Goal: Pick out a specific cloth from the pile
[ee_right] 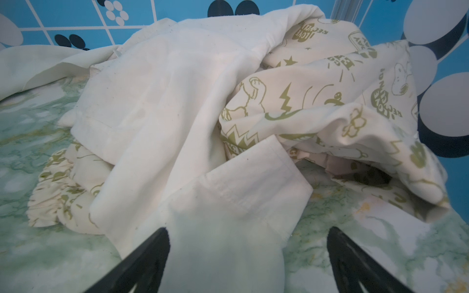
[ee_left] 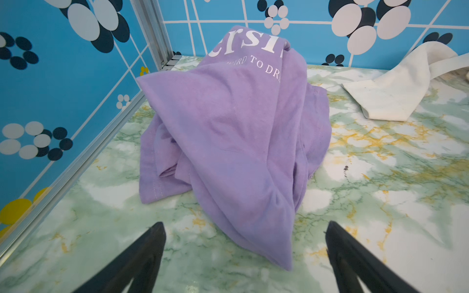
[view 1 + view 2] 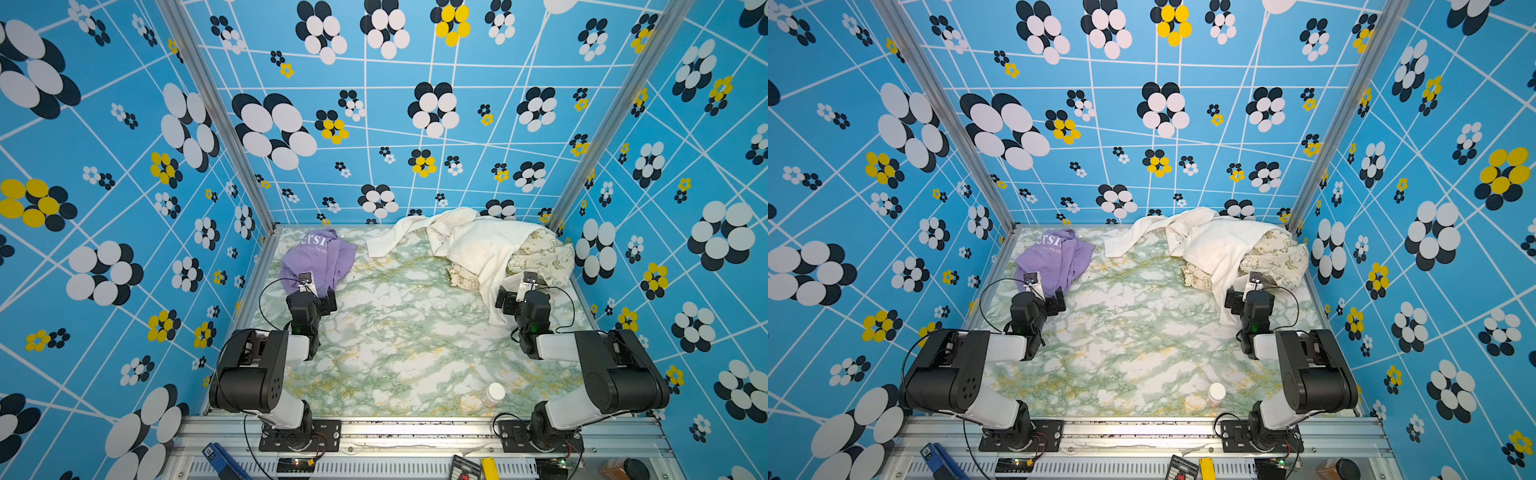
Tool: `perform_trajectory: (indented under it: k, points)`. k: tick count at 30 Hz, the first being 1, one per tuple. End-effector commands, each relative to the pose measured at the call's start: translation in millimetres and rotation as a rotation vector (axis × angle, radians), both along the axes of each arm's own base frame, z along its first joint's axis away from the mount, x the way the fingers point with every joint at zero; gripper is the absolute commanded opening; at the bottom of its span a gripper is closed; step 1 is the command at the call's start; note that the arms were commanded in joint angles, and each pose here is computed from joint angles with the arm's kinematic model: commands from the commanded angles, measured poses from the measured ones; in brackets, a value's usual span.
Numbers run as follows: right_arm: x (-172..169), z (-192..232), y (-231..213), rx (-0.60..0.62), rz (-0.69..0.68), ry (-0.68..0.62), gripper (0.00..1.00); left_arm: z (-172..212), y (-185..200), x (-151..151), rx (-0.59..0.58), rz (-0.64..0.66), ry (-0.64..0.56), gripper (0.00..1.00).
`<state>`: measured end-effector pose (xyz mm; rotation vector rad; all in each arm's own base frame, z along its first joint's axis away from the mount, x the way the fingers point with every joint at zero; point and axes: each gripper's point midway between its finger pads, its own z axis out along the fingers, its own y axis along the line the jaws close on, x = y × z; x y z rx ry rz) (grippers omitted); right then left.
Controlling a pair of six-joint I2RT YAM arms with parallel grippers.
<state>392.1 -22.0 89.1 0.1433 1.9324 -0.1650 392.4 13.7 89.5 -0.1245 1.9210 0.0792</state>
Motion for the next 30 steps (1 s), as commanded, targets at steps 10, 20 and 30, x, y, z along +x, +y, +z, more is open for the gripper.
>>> perform_trajectory:
  k: [10, 20, 30]
  points:
    - [2.2, 4.8, 0.3, -0.004, 0.011, -0.022, 0.99, 8.1, -3.1, 2.1, 0.025, -0.016, -0.038, 0.99]
    - [2.7, 4.6, 0.4, -0.004, 0.012, -0.02, 0.99, 8.1, -3.1, 2.3, 0.025, -0.016, -0.038, 0.99]
    - [3.3, 5.3, 0.8, -0.001, 0.013, -0.022, 0.99, 8.5, -3.6, 2.4, 0.027, -0.017, -0.039, 0.99]
